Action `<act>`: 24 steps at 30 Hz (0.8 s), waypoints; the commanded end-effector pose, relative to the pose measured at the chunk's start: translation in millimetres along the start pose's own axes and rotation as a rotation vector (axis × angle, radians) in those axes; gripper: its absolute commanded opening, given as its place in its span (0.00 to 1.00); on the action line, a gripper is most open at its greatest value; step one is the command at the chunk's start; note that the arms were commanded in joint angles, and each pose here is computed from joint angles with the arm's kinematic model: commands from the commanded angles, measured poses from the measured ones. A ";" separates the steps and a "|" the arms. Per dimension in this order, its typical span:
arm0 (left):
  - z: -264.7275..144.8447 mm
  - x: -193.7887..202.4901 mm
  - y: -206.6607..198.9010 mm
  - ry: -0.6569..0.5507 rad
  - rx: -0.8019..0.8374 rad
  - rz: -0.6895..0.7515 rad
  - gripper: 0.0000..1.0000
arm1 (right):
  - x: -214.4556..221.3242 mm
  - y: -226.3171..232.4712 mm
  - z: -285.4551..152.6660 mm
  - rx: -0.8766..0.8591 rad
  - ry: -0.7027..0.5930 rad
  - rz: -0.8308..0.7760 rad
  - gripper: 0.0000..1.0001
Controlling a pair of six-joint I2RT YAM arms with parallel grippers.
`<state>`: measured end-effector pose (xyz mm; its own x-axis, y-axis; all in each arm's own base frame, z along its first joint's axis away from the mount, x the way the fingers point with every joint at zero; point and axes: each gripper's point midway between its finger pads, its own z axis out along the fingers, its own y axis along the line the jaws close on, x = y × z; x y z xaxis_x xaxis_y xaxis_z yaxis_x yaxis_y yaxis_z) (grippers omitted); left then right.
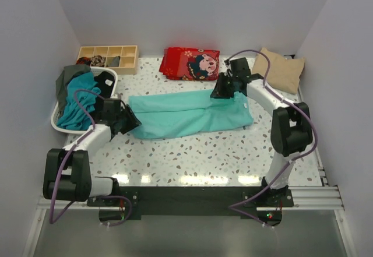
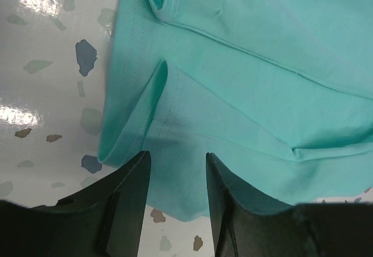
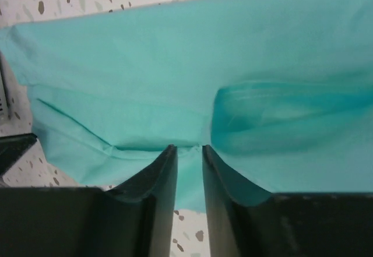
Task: Fold and stack the t-shirts
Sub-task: Fold the other side of the tshirt into a rectangle
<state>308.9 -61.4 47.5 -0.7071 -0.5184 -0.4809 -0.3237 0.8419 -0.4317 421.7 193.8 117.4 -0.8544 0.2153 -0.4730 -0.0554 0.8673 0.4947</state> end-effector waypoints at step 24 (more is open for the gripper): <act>-32.3 6.6 -5.2 -0.047 0.059 0.006 0.57 | 57.9 -68.2 -18.8 0.241 0.065 -0.138 0.59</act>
<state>301.7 -58.0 69.4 -0.6830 -0.5071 -0.5257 -0.2991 0.8508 -0.4320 371.6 142.3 79.8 -0.8820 0.0813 -0.4642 -0.0449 0.9660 0.2545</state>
